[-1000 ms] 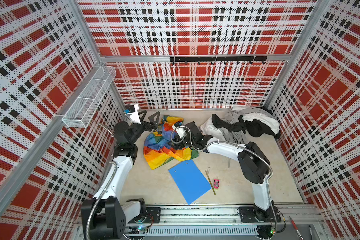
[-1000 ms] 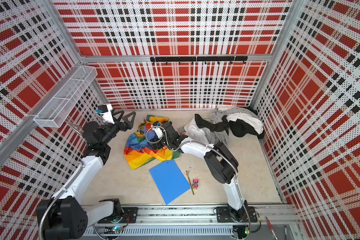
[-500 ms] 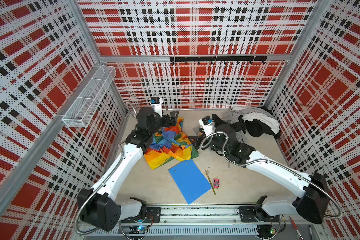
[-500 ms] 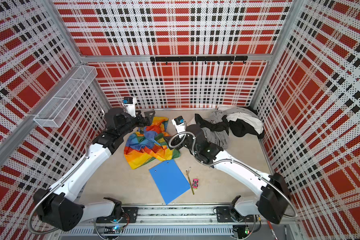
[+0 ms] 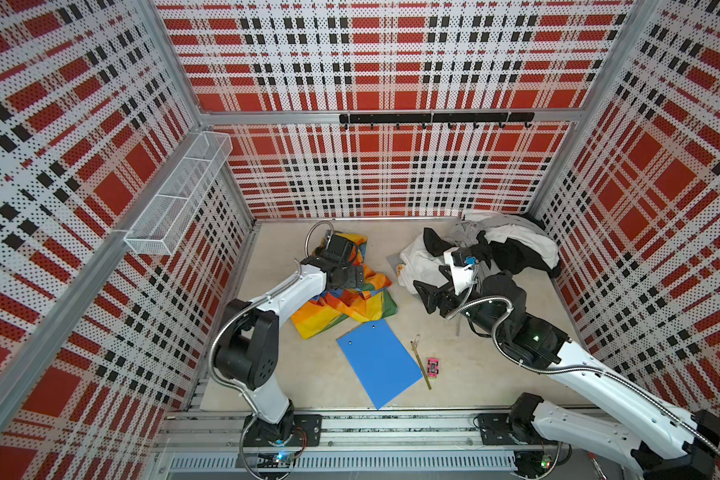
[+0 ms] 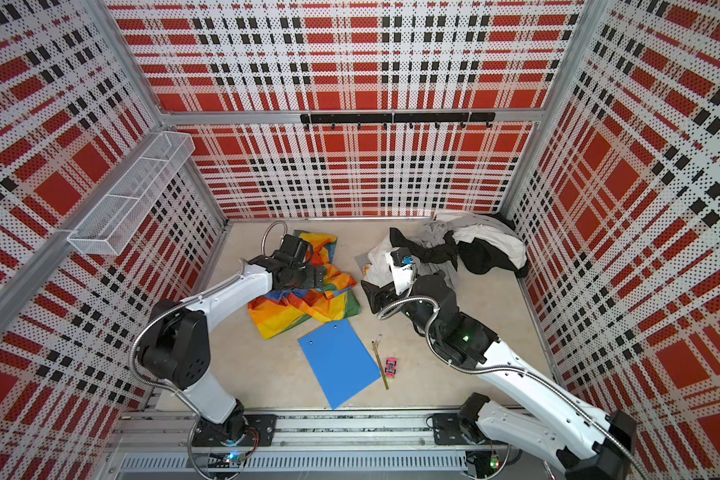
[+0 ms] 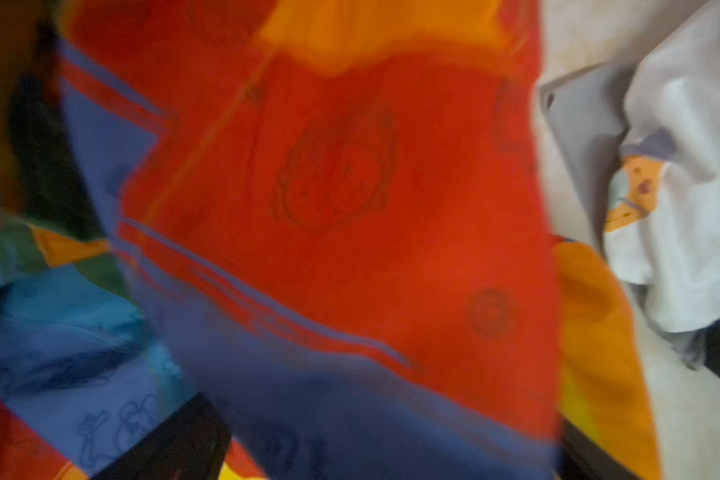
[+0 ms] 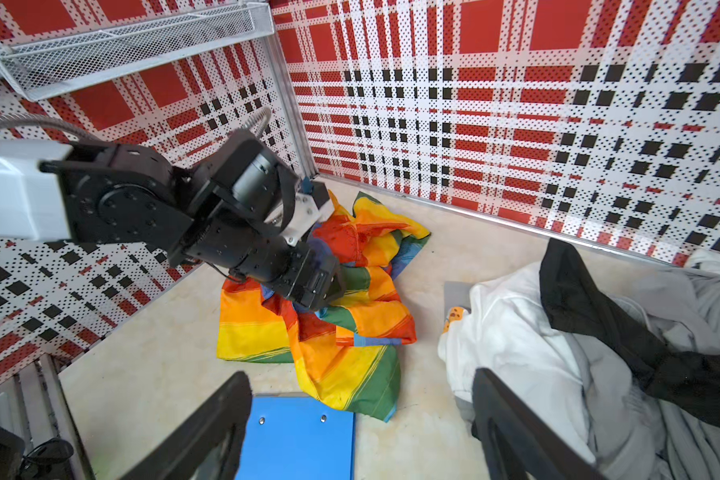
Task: Pick out a specific cloth from the pile
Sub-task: 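Grasp the rainbow cloth with the left gripper while the right gripper withdraws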
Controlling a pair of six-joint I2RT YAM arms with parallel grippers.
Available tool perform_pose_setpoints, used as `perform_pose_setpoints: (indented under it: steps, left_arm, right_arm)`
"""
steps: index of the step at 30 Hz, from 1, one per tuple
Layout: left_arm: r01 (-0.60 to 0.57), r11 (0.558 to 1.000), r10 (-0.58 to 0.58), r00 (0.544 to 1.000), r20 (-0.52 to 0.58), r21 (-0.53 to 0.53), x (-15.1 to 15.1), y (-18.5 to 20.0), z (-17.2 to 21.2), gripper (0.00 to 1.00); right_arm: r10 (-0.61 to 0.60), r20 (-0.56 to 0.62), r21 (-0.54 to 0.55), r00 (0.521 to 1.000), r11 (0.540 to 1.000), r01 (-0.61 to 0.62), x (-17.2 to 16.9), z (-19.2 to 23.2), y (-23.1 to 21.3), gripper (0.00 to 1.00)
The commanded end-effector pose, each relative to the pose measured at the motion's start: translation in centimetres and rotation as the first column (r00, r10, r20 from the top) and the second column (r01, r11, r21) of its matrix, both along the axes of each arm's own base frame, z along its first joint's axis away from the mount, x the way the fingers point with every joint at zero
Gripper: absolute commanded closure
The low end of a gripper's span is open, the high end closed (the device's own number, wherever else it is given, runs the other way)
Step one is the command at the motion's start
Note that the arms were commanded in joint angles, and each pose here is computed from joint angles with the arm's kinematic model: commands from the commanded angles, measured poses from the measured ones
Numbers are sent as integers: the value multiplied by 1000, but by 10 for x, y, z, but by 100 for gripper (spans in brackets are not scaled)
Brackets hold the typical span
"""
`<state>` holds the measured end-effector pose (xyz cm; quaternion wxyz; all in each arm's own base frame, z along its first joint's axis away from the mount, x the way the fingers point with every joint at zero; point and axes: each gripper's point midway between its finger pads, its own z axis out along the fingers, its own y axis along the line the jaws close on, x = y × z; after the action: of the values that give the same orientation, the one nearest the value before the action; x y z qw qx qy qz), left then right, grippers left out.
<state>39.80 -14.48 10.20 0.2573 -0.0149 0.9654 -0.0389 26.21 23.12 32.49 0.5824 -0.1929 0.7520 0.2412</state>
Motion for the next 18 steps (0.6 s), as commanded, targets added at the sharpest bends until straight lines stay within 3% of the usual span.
perform_pose_setpoints:
  steps: [1,10,16,18]
  left_arm:
    - [-37,999,37,998,-60,-2,-14,1,-18,1]
    - [-77,994,65,988,-142,-78,-49,-5,-62,1]
    - [-81,991,66,988,-143,-104,-46,-14,-79,2]
    - [-80,989,62,988,-141,-126,-41,-18,-84,25]
  right_arm:
    - [-50,13,12,999,999,50,1,5,-12,11]
    - [-53,-10,-1,999,999,53,2,-5,-12,12]
    - [-64,-15,1,998,998,64,1,-7,-15,12]
    - [-72,-12,4,997,997,72,0,-6,-17,12]
